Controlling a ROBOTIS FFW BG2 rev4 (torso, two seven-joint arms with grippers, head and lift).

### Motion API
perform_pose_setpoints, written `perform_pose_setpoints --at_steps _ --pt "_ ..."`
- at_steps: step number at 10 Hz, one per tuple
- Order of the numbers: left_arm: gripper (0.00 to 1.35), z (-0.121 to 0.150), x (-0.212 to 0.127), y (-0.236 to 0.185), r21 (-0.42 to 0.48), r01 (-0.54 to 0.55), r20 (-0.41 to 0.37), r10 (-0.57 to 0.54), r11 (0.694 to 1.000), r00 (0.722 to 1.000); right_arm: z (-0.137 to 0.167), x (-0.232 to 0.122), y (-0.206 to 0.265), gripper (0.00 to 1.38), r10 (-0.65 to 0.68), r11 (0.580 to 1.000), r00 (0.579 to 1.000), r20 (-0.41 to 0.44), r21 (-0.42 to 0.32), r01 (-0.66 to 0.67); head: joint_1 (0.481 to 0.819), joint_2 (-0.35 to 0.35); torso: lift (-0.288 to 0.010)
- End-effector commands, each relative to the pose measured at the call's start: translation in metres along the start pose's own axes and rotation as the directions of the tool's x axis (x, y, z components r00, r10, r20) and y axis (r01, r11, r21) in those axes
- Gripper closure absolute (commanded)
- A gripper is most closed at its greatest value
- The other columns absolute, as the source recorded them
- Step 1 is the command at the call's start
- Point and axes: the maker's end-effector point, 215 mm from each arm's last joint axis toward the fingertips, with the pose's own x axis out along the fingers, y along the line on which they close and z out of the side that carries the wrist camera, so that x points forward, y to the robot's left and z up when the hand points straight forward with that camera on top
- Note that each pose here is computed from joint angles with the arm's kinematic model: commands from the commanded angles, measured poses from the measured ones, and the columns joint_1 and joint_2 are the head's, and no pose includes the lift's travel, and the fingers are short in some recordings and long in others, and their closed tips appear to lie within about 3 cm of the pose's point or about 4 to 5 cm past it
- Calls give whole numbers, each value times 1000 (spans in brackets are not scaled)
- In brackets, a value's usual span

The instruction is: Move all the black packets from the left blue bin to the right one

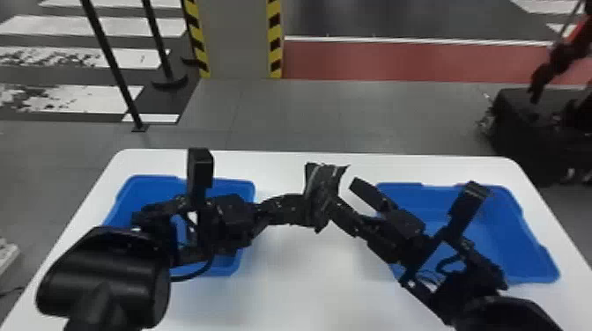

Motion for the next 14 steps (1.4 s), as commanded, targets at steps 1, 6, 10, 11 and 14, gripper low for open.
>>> perform_pose_setpoints --at_steps 1,6,10,11,14 --pt "1202 -1 11 -10 -26 49 12 -48 998 999 -5 10 -14 87 -6 1000 1000 -11 21 6 695 7 -110" --pt "1202 -5 25 -19 -45 93 17 -93 995 996 2 18 -22 1294 -12 1000 1000 8 11 12 695 -33 -110" --pt "1200 5 23 -15 -36 81 44 -79 996 996 -4 16 -17 1283 5 999 1000 13 46 -6 695 -22 -110" --pt "1093 7 22 -11 -35 57 67 -54 998 996 0 15 -20 1283 1 999 999 43 52 -3 695 -23 -110" --pt "137 -15 -25 21 -45 -103 152 109 994 982 33 -32 -90 1283 -180 983 979 101 -29 184 695 -30 -110"
